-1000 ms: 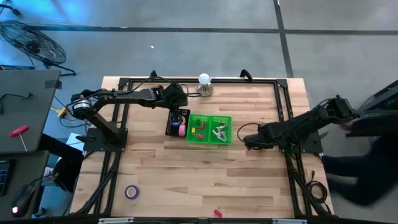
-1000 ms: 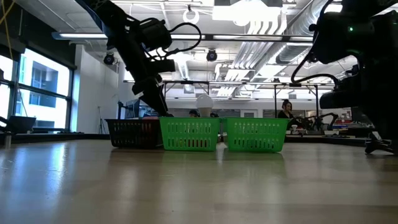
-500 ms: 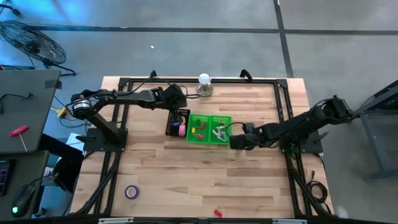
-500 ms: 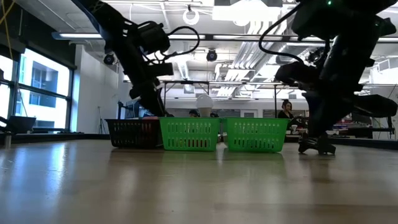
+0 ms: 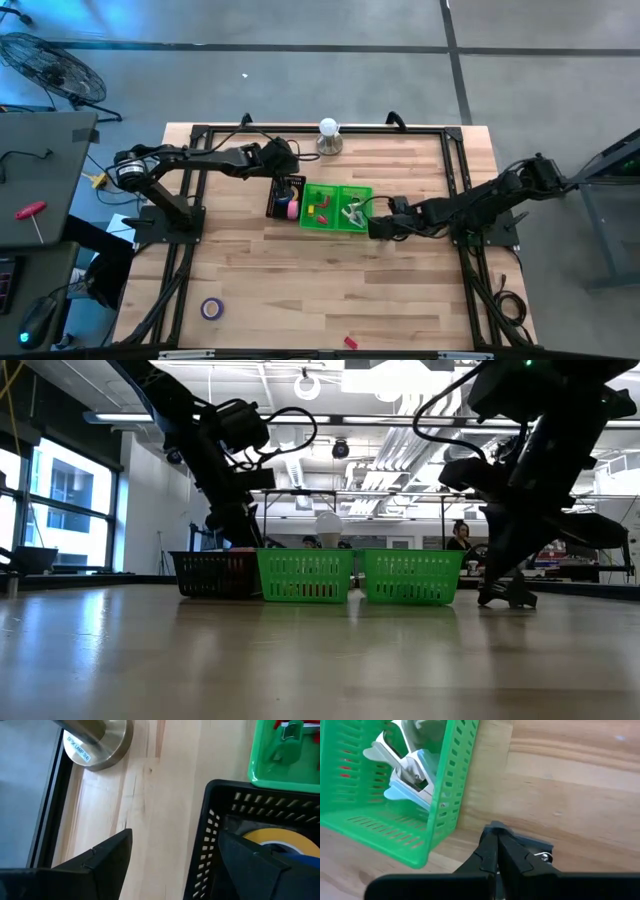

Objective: Pick and place Stapler, Stapler remover, tape
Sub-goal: Put the black staple remover into the right green bin

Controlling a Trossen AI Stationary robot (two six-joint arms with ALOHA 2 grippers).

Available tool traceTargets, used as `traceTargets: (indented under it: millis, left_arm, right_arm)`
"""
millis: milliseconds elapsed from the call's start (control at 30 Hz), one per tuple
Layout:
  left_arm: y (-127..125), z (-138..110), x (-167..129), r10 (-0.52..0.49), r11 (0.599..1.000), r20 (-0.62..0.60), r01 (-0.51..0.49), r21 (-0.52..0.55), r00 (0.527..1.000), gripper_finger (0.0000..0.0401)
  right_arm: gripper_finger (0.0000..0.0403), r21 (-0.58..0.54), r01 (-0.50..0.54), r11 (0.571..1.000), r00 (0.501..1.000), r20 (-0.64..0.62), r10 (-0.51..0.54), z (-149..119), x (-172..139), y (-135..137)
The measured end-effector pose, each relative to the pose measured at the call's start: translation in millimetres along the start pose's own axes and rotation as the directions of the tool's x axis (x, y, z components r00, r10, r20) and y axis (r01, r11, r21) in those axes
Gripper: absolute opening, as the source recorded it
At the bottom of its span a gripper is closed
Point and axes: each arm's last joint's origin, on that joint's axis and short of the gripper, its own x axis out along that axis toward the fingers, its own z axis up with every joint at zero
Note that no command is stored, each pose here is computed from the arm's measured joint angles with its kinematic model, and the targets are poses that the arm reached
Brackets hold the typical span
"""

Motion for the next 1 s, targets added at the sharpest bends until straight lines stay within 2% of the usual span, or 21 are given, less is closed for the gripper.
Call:
traceTargets:
  millis: [267, 400, 500, 600, 767, 867, 1000]
  left_arm:
    - [0.0, 0.1, 0.0, 0.000, 1.000, 0.000, 0.000, 0.000, 1.000, 0.0288]
    - [0.0, 0.0, 0.0, 0.000, 1.000, 0.000, 0.000, -0.002, 1.000, 0.0288]
    - [-0.4, 0.2, -0.1, -0.008, 1.000, 0.003, 0.008, -0.002, 1.000, 0.0288]
    - [-1.7, 0.8, -0.1, -0.057, 0.998, 0.025, 0.057, 0.000, 0.998, 0.0288]
    - [-3.0, 2.6, -0.3, -0.104, 0.995, 0.059, 0.104, 0.004, 0.993, 0.0288]
    - [-2.8, 2.6, -0.3, -0.103, 0.995, 0.059, 0.103, 0.003, 0.993, 0.0288]
    - [-2.8, 2.6, -0.3, -0.104, 0.995, 0.059, 0.104, 0.003, 0.993, 0.0288]
  right_arm:
    - [0.0001, -0.073, -0.015, 0.997, 0.999, -0.033, 0.012, -0.9, -0.4, 1.2]
    - [0.0001, -0.172, -0.031, 0.985, 0.994, -0.111, 0.012, -3.1, -0.6, 1.3]
    - [0.0001, -0.240, -0.048, 0.969, 0.989, -0.150, 0.012, -4.2, -0.8, 1.4]
    - [0.0001, -0.307, -0.071, 0.949, 0.983, -0.183, 0.014, -5.2, -1.1, 1.6]
    - [0.0001, -0.430, -0.130, 0.893, 0.970, -0.241, 0.025, -6.8, -1.5, 2.7]
    - [0.0001, -0.464, -0.148, 0.873, 0.966, -0.256, 0.028, -7.3, -1.7, 3.0]
    - [0.0007, -0.443, -0.129, 0.887, 0.974, -0.225, 0.030, -6.2, -1.4, 3.2]
